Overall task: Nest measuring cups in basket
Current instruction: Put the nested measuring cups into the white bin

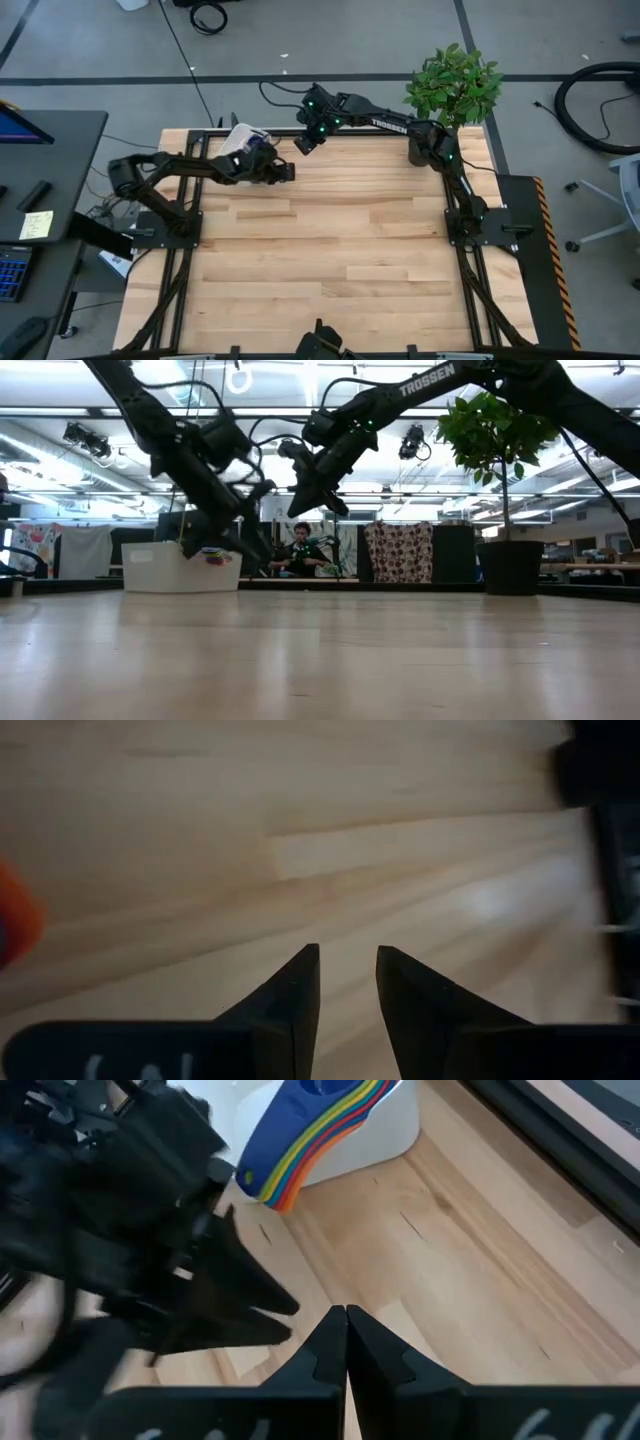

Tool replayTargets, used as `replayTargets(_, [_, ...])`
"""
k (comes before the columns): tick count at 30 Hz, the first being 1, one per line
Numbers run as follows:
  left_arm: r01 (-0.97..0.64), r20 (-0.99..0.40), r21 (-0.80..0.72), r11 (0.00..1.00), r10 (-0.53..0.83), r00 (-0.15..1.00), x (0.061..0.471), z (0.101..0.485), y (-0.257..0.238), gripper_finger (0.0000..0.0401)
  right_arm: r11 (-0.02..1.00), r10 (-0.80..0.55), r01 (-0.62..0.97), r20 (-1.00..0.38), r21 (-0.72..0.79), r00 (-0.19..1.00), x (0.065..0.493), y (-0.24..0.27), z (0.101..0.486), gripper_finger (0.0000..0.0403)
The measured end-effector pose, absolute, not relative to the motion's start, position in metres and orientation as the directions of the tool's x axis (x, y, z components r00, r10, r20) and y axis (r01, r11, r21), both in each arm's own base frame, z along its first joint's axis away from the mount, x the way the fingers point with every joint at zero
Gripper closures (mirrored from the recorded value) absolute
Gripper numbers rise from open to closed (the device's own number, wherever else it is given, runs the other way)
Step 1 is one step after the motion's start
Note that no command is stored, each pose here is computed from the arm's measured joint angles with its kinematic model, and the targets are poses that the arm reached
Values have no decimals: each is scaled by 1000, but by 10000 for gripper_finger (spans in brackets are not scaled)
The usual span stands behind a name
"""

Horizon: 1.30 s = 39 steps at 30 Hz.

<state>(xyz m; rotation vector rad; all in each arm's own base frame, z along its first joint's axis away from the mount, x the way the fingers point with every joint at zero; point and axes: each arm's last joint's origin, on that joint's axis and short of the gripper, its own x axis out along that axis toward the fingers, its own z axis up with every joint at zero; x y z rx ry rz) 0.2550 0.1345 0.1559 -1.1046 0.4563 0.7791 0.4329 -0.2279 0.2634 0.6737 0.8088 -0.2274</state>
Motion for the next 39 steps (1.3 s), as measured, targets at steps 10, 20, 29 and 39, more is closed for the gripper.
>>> replayTargets(10, [-827, -733, -521, 210, 385, 560, 260, 135, 131, 294, 769, 60, 435, -731, 468, 679, 433, -228, 263, 392])
replayTargets(20, [-871, -713, -473, 132, 525, 466, 249, 137, 150, 294, 769, 61, 435, -731, 468, 679, 433, -228, 263, 392])
replayTargets(29, [-897, -701, -439, 53, 605, 378, 238, 136, 167, 294, 768, 83, 419, -724, 484, 685, 433, -227, 264, 392])
replayTargets(39, [-909, -689, -418, -13, 657, 307, 228, 137, 179, 294, 769, 92, 412, -722, 489, 686, 434, -225, 264, 392])
